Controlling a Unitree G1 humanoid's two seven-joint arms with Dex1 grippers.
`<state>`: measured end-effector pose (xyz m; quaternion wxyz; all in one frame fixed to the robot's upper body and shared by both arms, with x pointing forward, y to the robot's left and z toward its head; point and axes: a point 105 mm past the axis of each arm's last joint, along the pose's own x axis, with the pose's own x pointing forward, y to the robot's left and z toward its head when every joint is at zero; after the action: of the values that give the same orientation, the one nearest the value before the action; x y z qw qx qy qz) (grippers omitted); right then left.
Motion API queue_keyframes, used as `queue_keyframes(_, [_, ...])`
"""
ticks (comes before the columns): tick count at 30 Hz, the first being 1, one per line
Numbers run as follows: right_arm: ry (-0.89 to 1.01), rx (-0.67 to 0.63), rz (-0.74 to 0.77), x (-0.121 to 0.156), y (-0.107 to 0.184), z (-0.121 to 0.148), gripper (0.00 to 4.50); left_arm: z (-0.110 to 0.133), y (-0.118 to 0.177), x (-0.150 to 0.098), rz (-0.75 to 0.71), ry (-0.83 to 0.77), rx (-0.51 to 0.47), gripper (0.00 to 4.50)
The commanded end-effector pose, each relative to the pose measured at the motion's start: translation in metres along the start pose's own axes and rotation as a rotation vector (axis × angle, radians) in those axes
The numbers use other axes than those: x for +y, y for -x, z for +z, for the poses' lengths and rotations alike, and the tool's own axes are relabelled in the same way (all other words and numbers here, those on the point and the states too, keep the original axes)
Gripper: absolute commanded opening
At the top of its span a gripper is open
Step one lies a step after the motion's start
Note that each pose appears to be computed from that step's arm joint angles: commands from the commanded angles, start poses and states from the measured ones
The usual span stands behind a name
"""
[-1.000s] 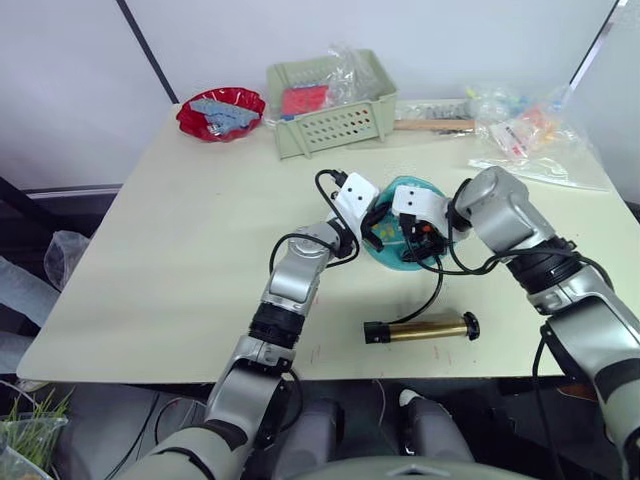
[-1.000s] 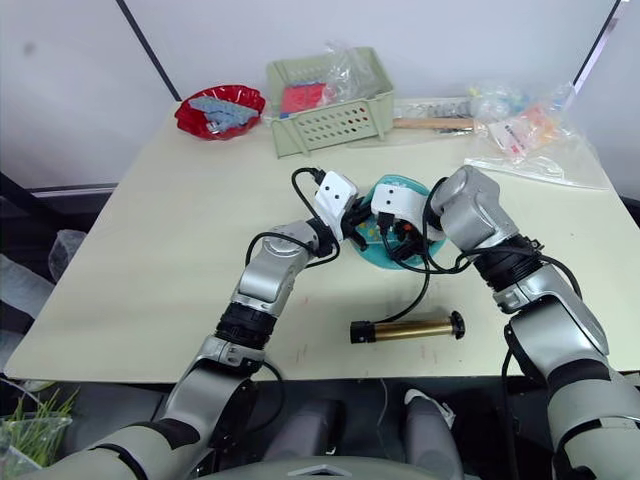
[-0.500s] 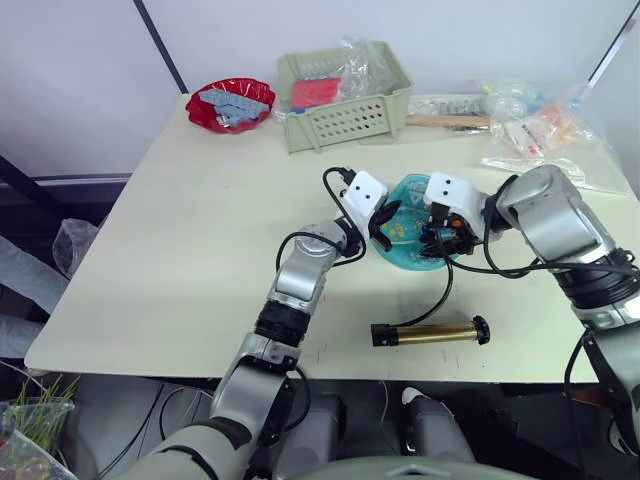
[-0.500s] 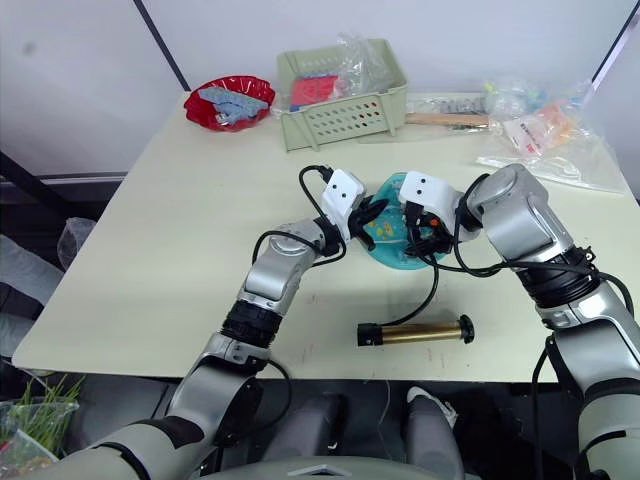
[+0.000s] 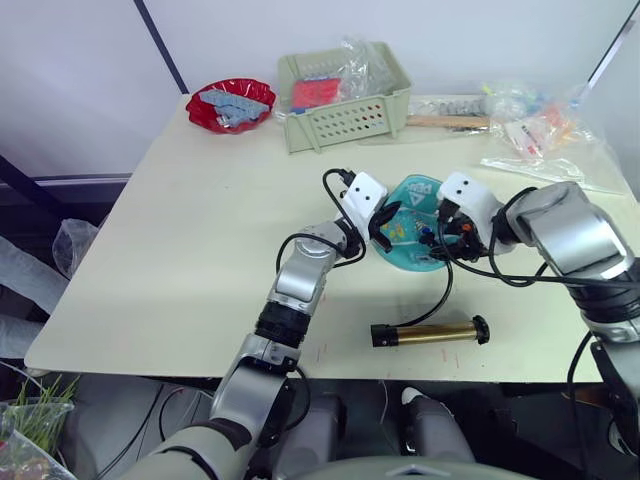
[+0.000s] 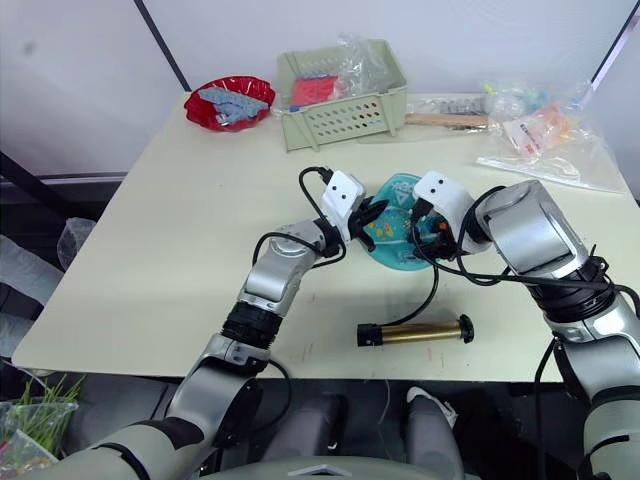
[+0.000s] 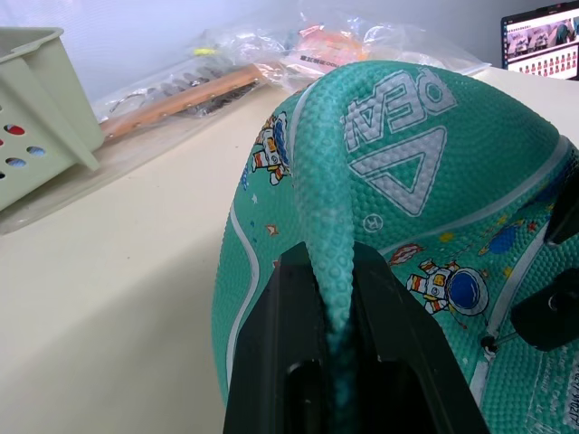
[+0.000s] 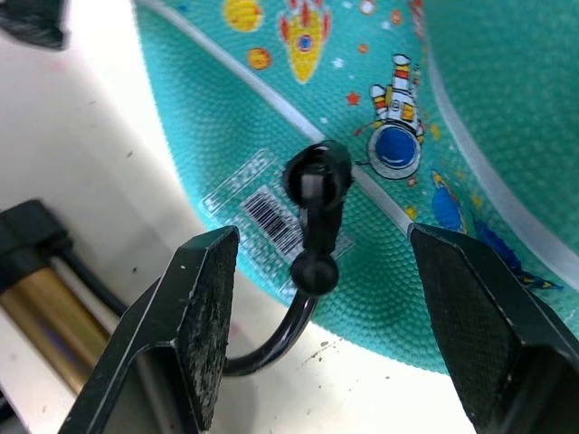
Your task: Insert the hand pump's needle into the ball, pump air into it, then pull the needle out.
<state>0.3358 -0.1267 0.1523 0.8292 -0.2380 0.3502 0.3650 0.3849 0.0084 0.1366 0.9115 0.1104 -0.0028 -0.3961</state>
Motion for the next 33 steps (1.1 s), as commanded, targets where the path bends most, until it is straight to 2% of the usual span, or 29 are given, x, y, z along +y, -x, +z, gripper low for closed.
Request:
queue_keyframes(1, [-0.028,-0.060,-0.024,0.000,0.003,0.013,3.15,-0.046,0.000,-0.018,-0.055,0.049,0.160,0.00])
queue_keyframes(9, [-0.081,-0.107,-0.044,-0.002,0.001,0.024,3.15,-0.046,0.000,-0.016,-0.052,0.051,0.163,0.00])
queue_keyframes(29, [-0.085,-0.086,-0.066,-0.010,-0.002,0.018,3.15,-0.050,0.000,-0.015,-0.045,0.052,0.166,0.00])
queue_keyframes(33, [-0.075,-0.087,-0.074,-0.011,-0.002,0.018,1.90,-0.050,0.000,-0.016,-0.047,0.053,0.167,0.00])
